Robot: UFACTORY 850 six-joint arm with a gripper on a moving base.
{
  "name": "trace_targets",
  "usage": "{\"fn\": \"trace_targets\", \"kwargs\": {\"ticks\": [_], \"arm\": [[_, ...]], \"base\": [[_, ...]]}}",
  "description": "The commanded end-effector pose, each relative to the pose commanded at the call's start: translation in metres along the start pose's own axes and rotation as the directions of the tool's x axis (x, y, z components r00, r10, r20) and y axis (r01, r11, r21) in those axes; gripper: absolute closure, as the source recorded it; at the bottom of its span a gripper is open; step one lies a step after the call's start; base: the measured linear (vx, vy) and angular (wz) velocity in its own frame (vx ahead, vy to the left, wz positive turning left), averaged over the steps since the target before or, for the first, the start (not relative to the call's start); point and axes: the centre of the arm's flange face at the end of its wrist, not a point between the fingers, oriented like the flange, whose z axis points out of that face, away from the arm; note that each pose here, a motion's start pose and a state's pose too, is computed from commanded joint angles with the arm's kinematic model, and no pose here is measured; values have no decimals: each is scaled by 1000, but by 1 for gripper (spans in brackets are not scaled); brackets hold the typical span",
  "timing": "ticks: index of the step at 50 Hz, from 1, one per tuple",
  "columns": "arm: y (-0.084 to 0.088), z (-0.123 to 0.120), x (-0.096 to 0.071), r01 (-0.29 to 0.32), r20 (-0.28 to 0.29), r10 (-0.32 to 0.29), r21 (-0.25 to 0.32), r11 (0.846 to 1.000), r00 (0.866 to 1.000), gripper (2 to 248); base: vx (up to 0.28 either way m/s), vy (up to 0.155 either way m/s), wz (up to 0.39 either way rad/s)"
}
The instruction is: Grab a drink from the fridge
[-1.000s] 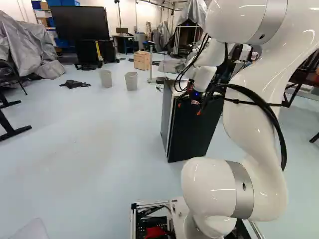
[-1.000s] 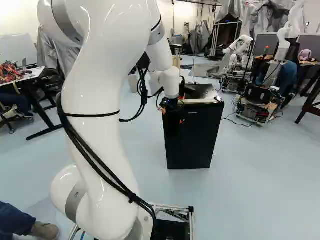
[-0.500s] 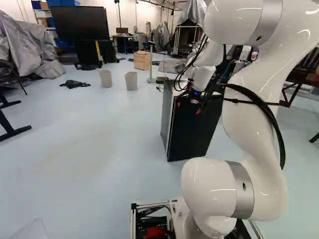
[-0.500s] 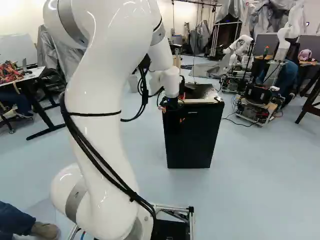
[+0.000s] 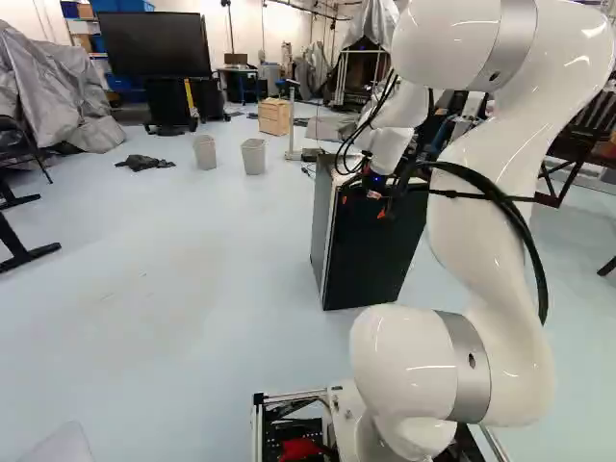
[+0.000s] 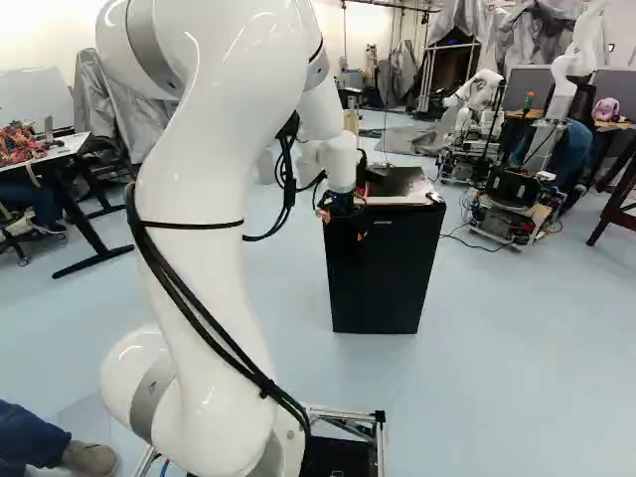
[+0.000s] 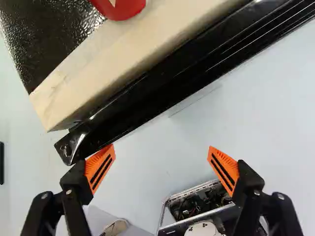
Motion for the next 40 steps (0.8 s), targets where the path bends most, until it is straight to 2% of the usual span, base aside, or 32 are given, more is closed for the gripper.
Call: {"fn": "trace_targets", "kwargs": {"ticks": [25,40], "arm": [[-3,2,5,4,-4,-4,2,1000,1000,3],[0,-5,-15,5,13,-5,-1,1000,1000,3]], "base": [[0,0,0],[0,0,0]]}}
